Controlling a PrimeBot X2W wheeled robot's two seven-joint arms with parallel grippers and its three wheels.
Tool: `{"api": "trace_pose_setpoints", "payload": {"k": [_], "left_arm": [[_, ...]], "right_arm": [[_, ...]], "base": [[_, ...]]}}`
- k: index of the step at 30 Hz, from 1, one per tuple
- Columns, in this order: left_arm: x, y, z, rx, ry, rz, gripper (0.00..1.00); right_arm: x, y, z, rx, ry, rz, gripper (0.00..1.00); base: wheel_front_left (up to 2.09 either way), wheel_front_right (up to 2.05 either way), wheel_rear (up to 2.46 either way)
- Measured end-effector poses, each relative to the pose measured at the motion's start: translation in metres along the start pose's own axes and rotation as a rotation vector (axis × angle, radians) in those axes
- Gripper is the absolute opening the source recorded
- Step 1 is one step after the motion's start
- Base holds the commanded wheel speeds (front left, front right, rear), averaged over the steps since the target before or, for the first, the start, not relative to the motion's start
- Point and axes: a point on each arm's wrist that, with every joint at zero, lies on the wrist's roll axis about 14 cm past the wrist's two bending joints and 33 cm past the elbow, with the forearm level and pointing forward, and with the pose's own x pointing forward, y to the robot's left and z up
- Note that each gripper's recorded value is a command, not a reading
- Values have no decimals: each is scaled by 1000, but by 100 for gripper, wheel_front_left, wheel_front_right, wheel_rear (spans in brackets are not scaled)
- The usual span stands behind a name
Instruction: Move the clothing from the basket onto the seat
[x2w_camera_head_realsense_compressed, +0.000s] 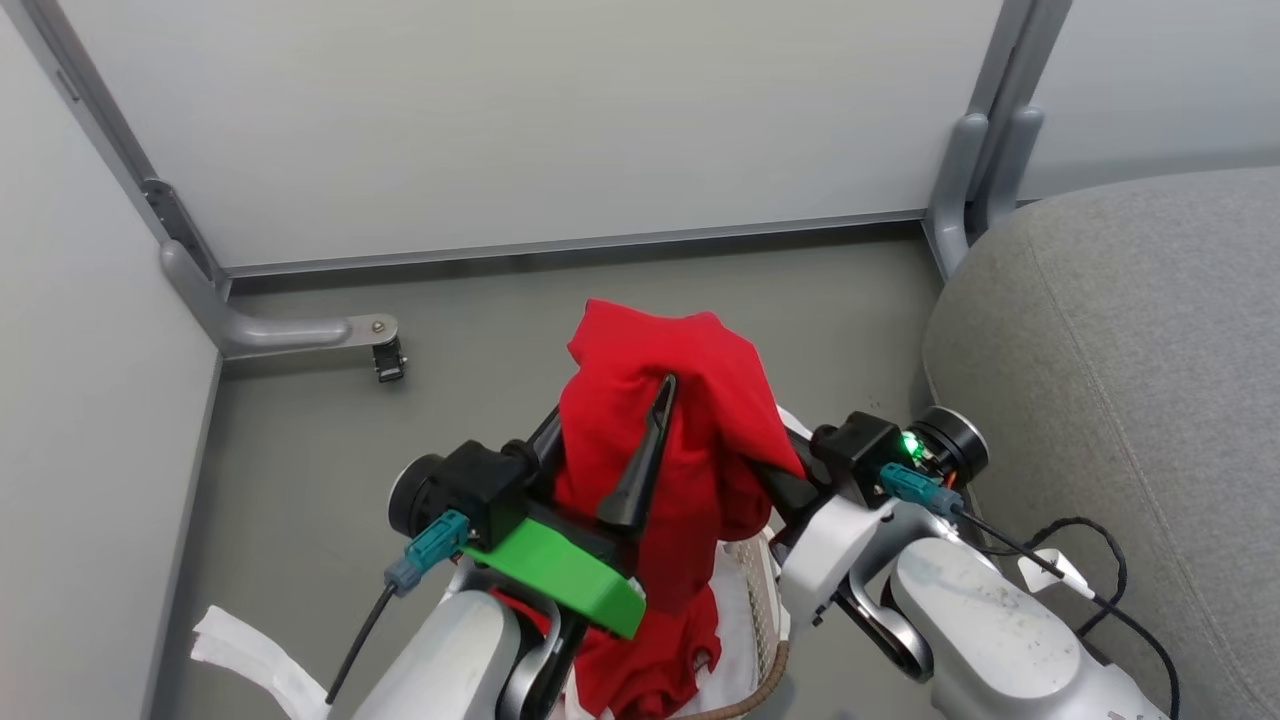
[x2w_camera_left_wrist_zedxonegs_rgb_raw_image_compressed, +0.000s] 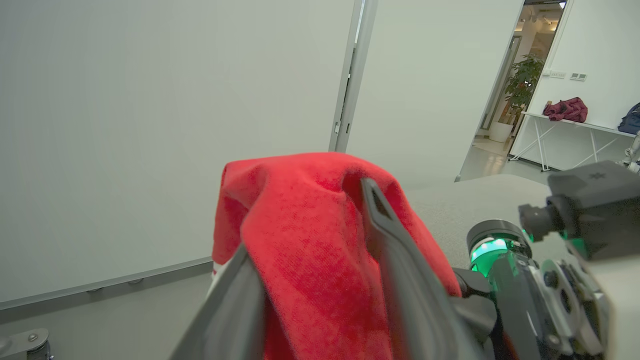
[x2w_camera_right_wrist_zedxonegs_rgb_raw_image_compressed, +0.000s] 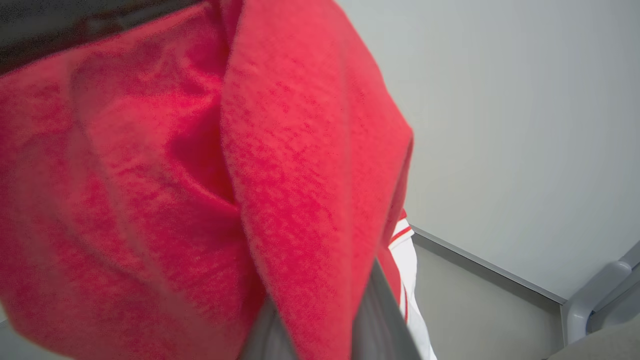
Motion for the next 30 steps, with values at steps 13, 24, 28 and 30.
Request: {"api": "trace_pose_setpoints", "payload": {"k": [13,24,28,30], "left_arm": [[9,-31,-47,21,122,-129,100],[31,-89,-81,-45,193,-323,100],[35,-111,-92,-71,220,-390,100],[36,-120,-97,-82,229,-420,100]], "right_arm": [[-63,-62,-5,79,-14,-276,0],[-129,-103,-4,85,-20,-505,0],[-157,-118,-2,72,-19,-592,0],[-172,-126,0,65,-24,-641,0]], "base": [[0,0,0],[0,0,0],[0,0,0],[0,0,0]]}}
